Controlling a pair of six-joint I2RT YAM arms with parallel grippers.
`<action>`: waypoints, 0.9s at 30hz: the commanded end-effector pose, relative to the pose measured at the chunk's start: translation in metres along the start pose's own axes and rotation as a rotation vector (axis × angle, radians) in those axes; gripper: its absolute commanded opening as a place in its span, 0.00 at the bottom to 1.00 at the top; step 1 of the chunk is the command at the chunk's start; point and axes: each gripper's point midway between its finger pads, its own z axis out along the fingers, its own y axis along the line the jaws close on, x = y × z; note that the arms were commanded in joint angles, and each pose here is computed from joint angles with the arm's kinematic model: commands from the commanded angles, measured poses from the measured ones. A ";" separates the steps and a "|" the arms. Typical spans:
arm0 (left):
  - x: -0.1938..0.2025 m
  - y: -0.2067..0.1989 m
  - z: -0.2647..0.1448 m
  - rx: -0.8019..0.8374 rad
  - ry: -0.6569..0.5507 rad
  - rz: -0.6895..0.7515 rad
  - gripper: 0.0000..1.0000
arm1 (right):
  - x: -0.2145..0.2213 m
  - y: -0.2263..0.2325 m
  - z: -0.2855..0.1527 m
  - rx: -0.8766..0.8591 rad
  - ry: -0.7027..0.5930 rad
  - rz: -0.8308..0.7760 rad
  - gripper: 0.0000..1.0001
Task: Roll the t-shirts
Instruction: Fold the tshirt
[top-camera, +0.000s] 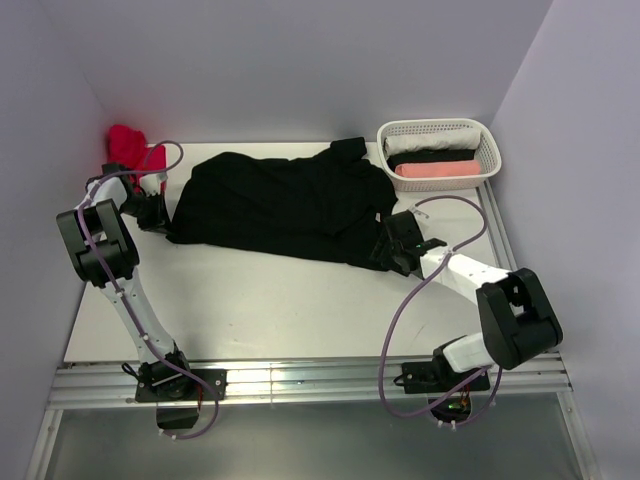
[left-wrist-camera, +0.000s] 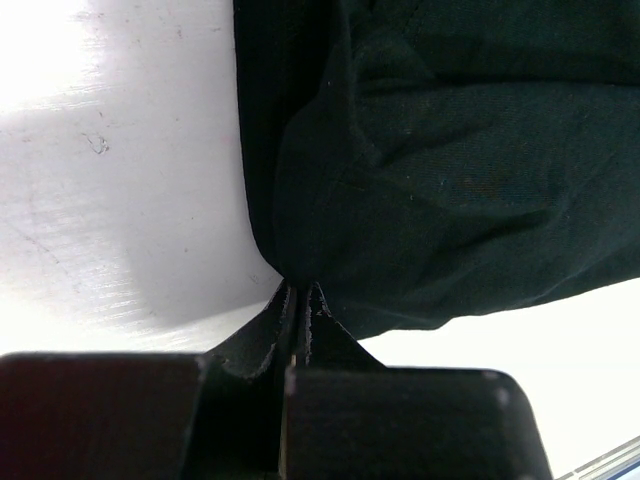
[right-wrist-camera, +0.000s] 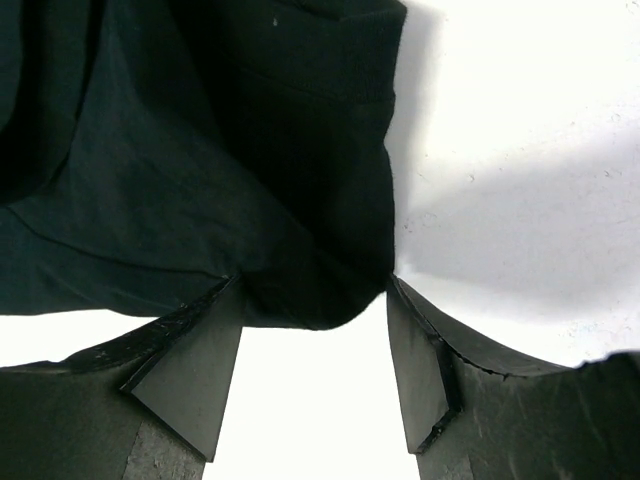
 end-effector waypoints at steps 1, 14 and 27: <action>-0.012 -0.006 -0.009 -0.023 -0.043 0.044 0.00 | -0.004 0.007 -0.003 -0.036 -0.024 0.015 0.65; -0.015 -0.006 -0.016 -0.039 -0.052 0.068 0.00 | -0.003 0.000 0.005 0.021 -0.008 0.018 0.15; 0.000 0.011 -0.051 -0.225 -0.035 0.167 0.00 | -0.002 -0.040 -0.033 0.167 0.011 -0.043 0.12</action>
